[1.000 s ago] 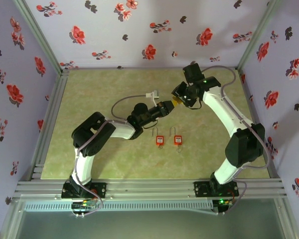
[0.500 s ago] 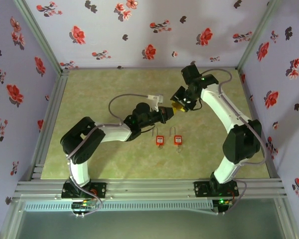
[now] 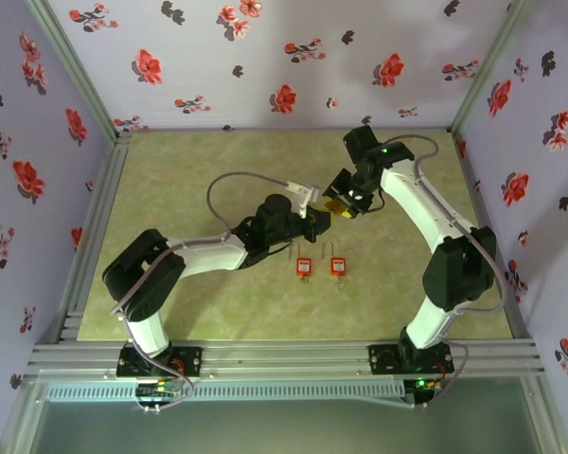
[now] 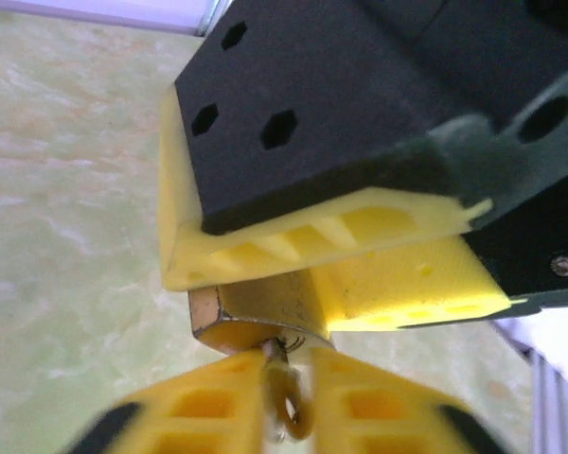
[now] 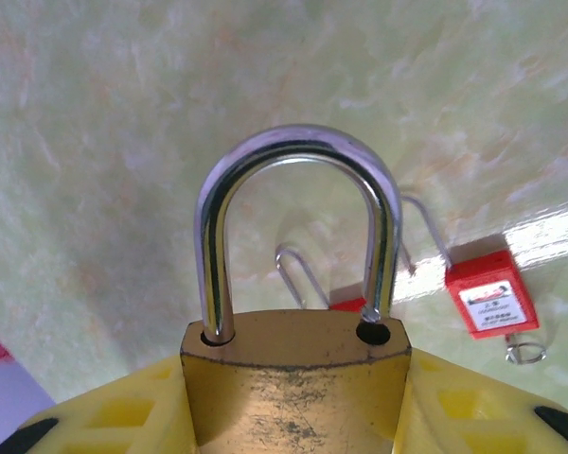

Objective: Unlock with the key

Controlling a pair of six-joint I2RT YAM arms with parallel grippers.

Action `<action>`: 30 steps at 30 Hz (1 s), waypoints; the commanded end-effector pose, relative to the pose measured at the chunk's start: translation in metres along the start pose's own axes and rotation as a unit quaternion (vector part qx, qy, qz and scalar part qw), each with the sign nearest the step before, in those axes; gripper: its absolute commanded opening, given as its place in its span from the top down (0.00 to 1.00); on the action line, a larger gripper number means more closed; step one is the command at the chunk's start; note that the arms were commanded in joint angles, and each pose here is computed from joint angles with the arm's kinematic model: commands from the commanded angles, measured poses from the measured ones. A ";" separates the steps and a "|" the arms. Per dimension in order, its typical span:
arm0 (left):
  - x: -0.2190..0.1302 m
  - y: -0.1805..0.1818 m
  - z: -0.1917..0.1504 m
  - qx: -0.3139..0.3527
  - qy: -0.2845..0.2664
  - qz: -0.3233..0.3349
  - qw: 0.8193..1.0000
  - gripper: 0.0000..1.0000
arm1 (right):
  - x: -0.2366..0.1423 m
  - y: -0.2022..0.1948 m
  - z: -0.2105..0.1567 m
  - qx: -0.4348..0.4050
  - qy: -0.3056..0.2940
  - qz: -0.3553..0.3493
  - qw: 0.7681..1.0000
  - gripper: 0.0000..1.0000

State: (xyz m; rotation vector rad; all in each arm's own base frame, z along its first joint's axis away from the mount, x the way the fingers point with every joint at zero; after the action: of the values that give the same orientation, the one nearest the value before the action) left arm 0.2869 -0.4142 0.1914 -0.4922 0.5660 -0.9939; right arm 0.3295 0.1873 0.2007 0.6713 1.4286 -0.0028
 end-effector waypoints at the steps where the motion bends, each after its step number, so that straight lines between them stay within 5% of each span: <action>1: -0.015 -0.020 0.020 -0.052 -0.036 -0.074 0.995 0.61 | -0.013 0.021 -0.016 -0.042 0.015 0.052 0.998 0.94; 5: -0.038 -0.019 0.035 -0.113 -0.060 -0.101 0.987 0.42 | -0.016 0.009 -0.014 -0.074 0.008 0.026 0.997 0.93; 14: -0.096 0.016 0.070 -0.227 -0.080 -0.033 0.970 0.36 | -0.028 0.007 -0.021 -0.175 -0.010 0.033 0.984 0.93; 21: -0.082 0.019 0.085 -0.261 0.021 0.011 0.965 0.38 | -0.035 0.017 -0.046 -0.294 -0.009 0.033 0.955 0.94; 30: -0.051 0.026 0.057 -0.322 0.130 0.017 0.938 0.50 | -0.037 0.028 -0.065 -0.356 -0.012 0.041 0.933 0.94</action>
State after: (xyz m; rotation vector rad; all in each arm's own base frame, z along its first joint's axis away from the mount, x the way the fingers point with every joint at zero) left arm 0.3321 -0.3433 0.2505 -0.9345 0.9779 -0.8428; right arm 0.2779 0.2243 0.2325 0.1763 1.3213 0.5034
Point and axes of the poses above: each hand's point on the last joint's axis, 136 mm out from that joint toward the fingers, its own x axis out along the fingers, its own y axis along the line the jaws close on, z = x × y, the point moved 2 cm from there along -x, back along the fingers, and after that the axes turned 6 degrees about -x, right-handed, at the moved point
